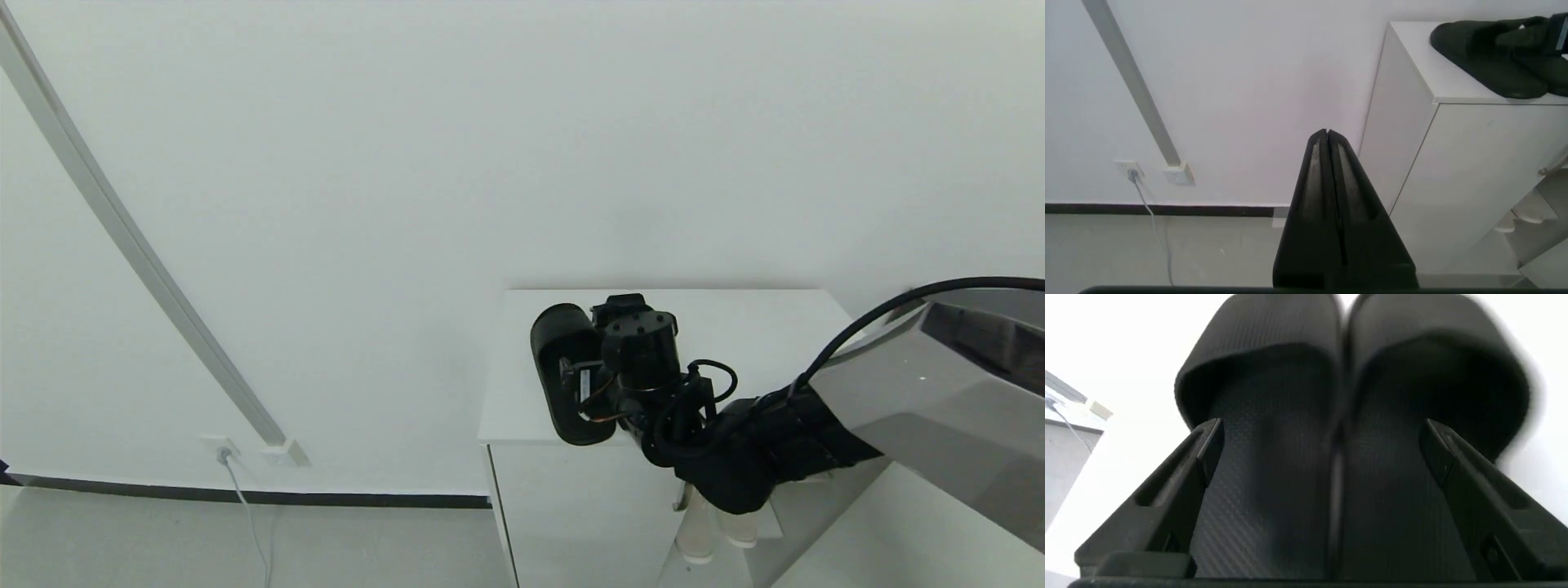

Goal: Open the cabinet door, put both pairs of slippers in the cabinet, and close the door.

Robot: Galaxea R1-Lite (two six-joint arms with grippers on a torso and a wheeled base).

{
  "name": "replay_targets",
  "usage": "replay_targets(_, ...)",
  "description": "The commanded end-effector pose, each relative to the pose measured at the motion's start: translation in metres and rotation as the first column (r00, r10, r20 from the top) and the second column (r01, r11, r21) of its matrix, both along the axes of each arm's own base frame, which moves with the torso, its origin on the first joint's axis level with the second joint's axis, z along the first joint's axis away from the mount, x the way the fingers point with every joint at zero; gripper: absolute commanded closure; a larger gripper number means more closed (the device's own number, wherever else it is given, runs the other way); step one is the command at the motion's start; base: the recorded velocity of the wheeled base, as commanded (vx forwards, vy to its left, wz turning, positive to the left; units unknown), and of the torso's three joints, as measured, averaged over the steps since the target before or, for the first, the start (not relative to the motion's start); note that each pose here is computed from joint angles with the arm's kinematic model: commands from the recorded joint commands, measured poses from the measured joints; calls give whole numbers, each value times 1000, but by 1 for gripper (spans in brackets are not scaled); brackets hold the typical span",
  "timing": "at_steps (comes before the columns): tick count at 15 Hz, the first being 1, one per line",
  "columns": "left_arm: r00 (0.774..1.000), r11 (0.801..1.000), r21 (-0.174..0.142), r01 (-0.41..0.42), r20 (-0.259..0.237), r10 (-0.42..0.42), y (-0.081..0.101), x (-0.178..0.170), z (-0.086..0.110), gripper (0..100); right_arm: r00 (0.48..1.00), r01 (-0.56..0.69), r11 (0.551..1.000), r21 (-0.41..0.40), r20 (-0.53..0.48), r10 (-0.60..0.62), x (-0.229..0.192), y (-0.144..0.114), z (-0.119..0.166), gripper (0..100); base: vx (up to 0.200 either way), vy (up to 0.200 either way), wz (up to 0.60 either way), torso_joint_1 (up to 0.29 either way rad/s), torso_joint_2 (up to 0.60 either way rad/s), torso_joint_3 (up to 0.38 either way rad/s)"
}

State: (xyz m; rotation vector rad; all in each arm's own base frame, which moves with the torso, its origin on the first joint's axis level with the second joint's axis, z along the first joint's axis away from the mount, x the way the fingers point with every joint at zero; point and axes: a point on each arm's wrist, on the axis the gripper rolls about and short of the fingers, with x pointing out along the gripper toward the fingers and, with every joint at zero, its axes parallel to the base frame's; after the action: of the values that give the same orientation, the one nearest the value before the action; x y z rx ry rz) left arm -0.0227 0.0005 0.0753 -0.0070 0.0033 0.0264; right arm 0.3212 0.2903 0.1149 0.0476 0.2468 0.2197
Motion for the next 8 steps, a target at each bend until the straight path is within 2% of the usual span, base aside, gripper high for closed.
replay_targets(1,1000,1000,-2,-1,0,1,0,0,0,100,1000,18,1000,-15,-2,-18,19,4,-20,0,0,0,0,0,0,0)
replay_targets(8,1000,1000,-4,-3,0,3,0,0,0,100,995,64,998,-27,78,-62,66,4,-27,0,0,0,0,0,0,0)
